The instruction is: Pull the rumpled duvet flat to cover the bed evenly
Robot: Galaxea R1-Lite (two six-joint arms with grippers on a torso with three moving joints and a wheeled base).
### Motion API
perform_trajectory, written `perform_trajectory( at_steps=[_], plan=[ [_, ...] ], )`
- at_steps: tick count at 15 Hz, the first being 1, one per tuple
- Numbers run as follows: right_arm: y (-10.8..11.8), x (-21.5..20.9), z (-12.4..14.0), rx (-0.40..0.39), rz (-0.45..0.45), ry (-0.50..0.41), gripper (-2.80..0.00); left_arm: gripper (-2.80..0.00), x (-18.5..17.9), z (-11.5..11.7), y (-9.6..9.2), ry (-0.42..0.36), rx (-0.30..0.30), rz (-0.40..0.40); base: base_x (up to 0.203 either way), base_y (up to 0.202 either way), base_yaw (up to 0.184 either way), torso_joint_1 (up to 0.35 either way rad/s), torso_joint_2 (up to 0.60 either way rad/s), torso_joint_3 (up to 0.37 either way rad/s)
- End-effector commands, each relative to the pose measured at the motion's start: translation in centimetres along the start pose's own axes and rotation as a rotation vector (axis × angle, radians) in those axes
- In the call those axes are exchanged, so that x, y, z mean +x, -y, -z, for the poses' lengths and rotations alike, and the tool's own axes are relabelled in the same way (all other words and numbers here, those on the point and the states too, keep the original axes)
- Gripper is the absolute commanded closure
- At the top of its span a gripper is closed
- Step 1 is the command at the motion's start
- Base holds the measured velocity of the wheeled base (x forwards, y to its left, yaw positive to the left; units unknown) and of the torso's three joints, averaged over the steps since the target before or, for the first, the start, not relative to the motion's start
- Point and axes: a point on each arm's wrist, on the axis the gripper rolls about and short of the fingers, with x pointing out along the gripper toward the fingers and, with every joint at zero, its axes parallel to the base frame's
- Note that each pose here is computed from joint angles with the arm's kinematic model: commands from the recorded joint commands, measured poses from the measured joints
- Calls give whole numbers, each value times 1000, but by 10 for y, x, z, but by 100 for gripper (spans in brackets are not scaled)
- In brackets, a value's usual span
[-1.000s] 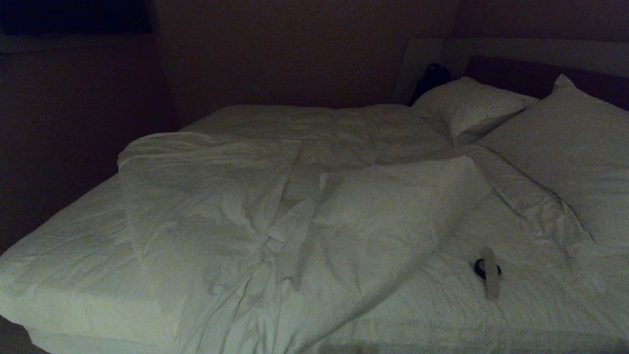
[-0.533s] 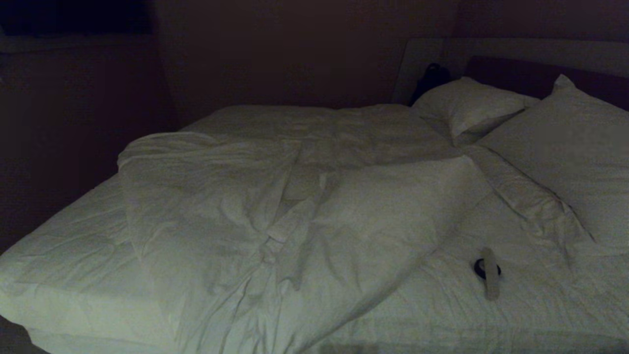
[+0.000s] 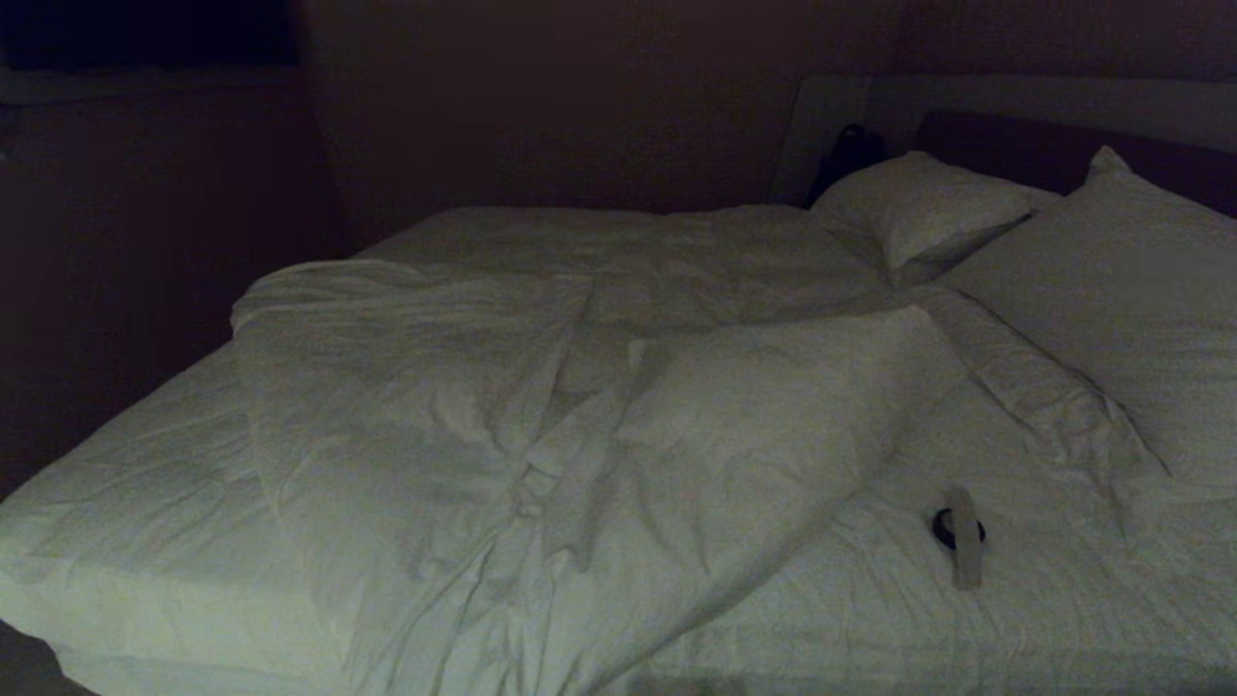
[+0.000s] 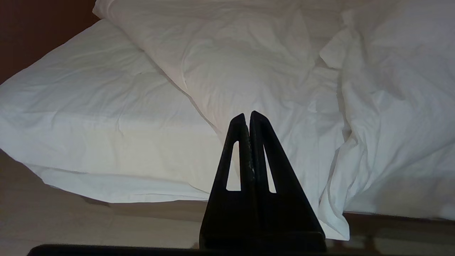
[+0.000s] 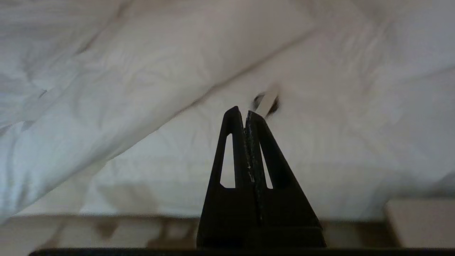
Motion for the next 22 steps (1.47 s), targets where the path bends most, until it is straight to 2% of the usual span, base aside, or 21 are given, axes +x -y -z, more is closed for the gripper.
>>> perform_trajectory(
  at_steps=[1, 4, 9, 14, 20, 22],
  plan=[
    [-2, 37, -13, 149, -23, -163, 0, 0, 0, 0, 0, -1, 0, -1, 0, 0, 0, 0, 0, 0],
    [-5, 74, -21, 268, -53, -256, 0, 0, 0, 0, 0, 0, 0, -1, 0, 0, 0, 0, 0, 0],
    [-6, 122, -15, 404, -14, -372, 0, 0, 0, 0, 0, -1, 0, -1, 0, 0, 0, 0, 0, 0],
    [-4, 149, 3, 429, 13, -424, 0, 0, 0, 0, 0, 0, 0, -1, 0, 0, 0, 0, 0, 0],
    [4, 192, 45, 450, 85, -545, 0, 0, 0, 0, 0, -2, 0, -1, 0, 0, 0, 0, 0, 0],
    [6, 200, 55, 448, 104, -536, 0, 0, 0, 0, 0, -2, 9, 1, 0, 0, 0, 0, 0, 0]
  ],
)
